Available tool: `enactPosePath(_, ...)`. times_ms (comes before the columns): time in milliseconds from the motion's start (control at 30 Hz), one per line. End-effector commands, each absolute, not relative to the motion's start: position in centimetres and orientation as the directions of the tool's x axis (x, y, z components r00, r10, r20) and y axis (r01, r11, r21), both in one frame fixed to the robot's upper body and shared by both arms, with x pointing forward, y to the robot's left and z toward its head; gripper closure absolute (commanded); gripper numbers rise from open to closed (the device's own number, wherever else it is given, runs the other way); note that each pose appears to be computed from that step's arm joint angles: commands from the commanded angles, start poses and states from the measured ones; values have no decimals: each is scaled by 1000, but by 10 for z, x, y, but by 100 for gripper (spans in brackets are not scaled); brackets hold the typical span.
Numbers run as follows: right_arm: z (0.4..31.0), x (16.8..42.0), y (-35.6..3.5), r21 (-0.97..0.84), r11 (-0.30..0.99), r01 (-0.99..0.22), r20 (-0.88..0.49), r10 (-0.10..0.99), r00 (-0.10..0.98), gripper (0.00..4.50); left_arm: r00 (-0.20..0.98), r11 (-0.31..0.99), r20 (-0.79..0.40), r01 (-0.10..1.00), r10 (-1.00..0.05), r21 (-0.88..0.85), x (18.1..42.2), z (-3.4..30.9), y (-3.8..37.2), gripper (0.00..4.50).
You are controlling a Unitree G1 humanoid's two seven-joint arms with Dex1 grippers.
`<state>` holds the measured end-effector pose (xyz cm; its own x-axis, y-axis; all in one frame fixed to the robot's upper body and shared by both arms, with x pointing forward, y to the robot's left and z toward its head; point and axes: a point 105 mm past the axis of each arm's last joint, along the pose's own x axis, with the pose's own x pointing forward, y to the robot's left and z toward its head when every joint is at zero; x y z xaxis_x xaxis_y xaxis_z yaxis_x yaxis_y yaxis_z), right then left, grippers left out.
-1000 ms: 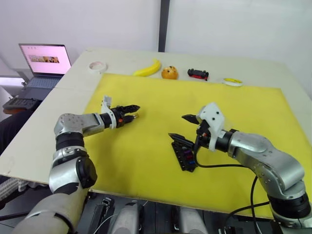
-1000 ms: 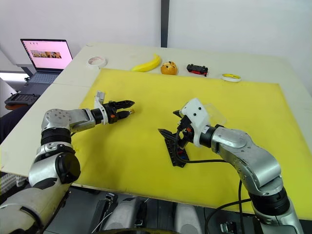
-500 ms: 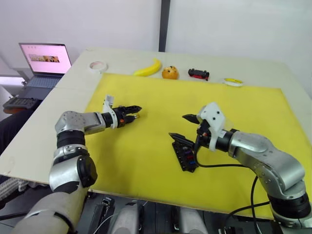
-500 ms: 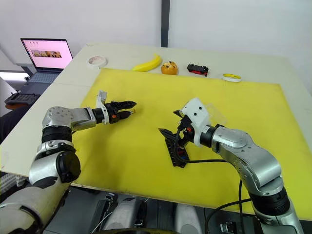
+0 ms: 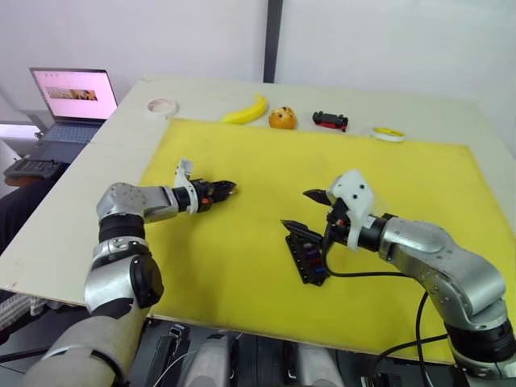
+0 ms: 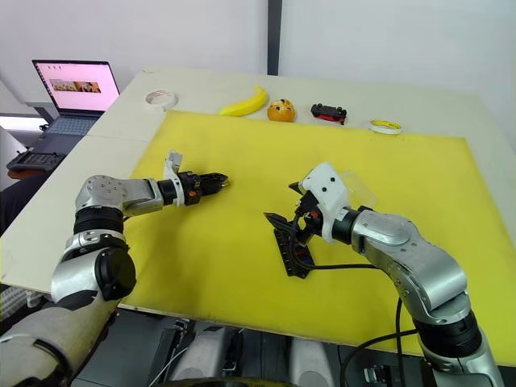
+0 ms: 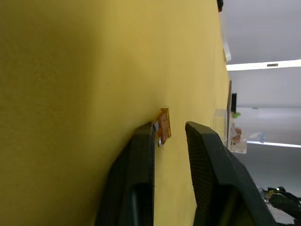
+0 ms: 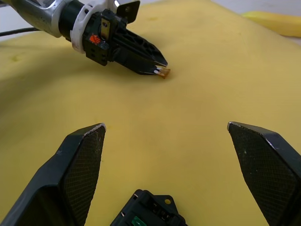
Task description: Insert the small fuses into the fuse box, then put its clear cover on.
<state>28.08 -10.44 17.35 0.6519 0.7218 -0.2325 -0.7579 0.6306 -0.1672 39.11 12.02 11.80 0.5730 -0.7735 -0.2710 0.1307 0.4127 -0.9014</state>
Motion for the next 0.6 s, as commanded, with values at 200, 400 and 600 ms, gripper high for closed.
enactPosePath(200, 185, 280, -106, -206, 632, -748, -195, 722, 664, 0, 533, 411, -298, 106, -792, -905, 387, 108, 109, 310)
enactPosePath(400, 184, 280, -106, -206, 632, -747, -196, 721, 664, 0, 529, 413, -300, 106, -794, -904, 386, 107, 107, 310)
enactPosePath(600, 184, 279, -107, -206, 633, -746, -197, 720, 666, 0, 523, 411, -299, 109, -798, -905, 386, 107, 104, 310)
